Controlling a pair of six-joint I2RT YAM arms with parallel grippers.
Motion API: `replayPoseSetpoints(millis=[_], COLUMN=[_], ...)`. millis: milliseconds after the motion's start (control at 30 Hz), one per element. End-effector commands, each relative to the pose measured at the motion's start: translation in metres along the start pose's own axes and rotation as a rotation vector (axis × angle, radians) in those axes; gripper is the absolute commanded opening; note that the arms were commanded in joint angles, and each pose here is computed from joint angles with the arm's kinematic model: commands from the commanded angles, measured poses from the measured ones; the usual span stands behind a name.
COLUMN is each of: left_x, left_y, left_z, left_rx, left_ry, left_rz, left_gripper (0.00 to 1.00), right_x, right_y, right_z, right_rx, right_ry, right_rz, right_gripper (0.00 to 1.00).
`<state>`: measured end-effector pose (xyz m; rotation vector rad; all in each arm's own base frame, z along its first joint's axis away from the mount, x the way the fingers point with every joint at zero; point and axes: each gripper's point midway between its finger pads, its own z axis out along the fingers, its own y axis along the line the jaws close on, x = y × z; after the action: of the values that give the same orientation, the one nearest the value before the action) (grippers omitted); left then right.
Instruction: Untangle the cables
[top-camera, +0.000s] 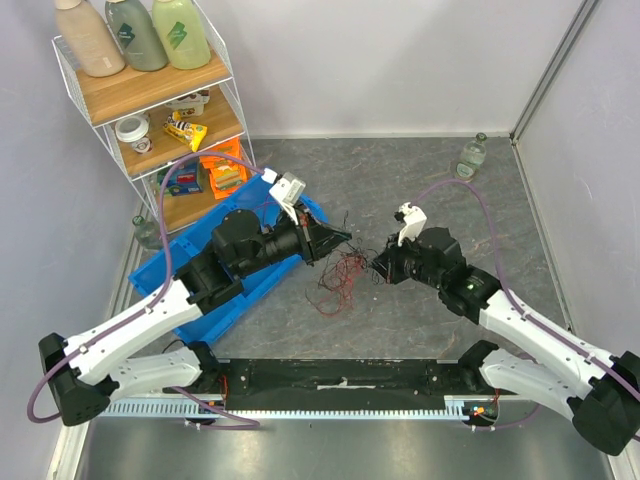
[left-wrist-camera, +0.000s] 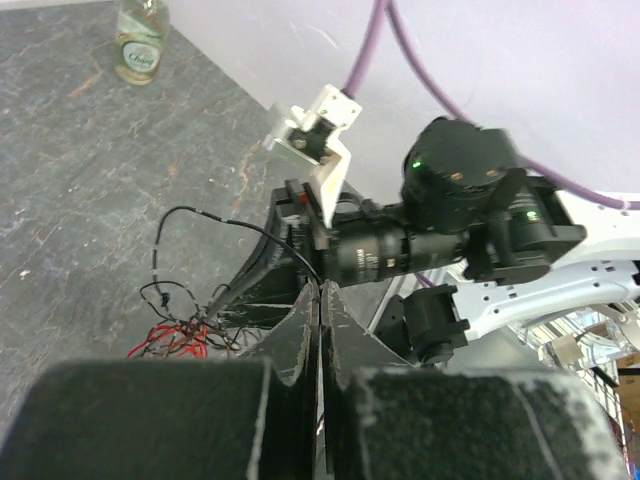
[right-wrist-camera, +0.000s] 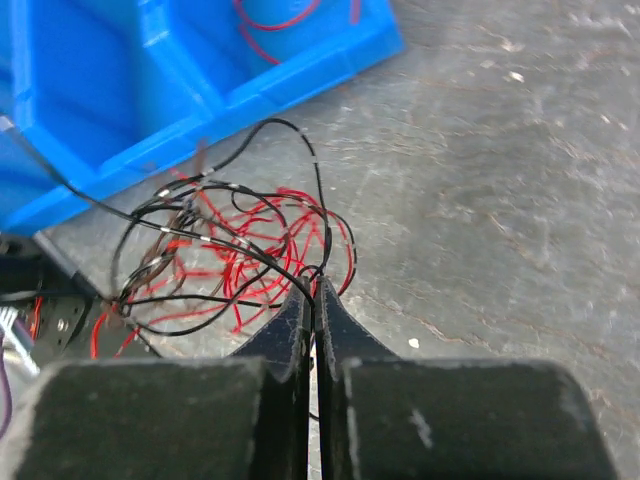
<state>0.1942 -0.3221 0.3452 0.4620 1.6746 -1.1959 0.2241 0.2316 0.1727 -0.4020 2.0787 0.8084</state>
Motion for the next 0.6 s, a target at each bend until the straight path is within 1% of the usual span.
replayPoseSetpoints(millis=[0,33,67,133,200,267,333,367,400,467,500,567], left_x=[-0.026,-0.035,-0.045,-0.069,-0.091,-0.107,-0.118,-0.118,-0.125,-0.13,-0.13,-0.127], left_y=[-0.037,-0.044,-0.049,-0.059,-0.066,-0.07,-0.074,-0.072,-0.069,-0.06,-0.057,-0.042], left_z=[-0.021,-0.028,-0.037,-0.061,-0.087,-0.112,-0.13,-0.137,-0.144,-0.152,-0.154,-0.152], left_rx=[0.148,0.162,0.167,0.178,0.168,0.155,0.152,0.134,0.102,0.033,0.016,-0.059], left_ry=[-0.064,-0.08,-0.104,-0.186,-0.284,-0.364,-0.421,-0.423,-0.445,-0.447,-0.44,-0.427], left_rz=[0.025,0.052,0.084,0.15,0.195,0.229,0.266,0.276,0.284,0.293,0.301,0.29], left_gripper=[0.02,0.02,0.02,0.02,0.02,0.02,0.02,0.02,0.02,0.02,0.02,0.02], right_x=[-0.002,0.001,0.007,0.02,0.032,0.044,0.055,0.057,0.057,0.048,0.039,0.016], right_y=[-0.043,-0.06,-0.085,-0.128,-0.157,-0.179,-0.192,-0.197,-0.2,-0.205,-0.204,-0.188], right_z=[0.003,-0.003,-0.012,-0.036,-0.054,-0.067,-0.077,-0.081,-0.084,-0.089,-0.089,-0.073], right_rx=[0.236,0.334,0.479,0.722,0.873,0.977,1.035,1.049,1.053,1.048,1.029,0.872], right_ry=[-0.114,-0.142,-0.166,-0.182,-0.152,-0.116,-0.097,-0.102,-0.108,-0.132,-0.148,-0.146], right_rz=[0.165,0.215,0.264,0.325,0.348,0.364,0.383,0.4,0.415,0.432,0.426,0.338], right_gripper=[0.0,0.0,0.0,0.0,0.0,0.0,0.01,0.01,0.0,0.0,0.01,0.04])
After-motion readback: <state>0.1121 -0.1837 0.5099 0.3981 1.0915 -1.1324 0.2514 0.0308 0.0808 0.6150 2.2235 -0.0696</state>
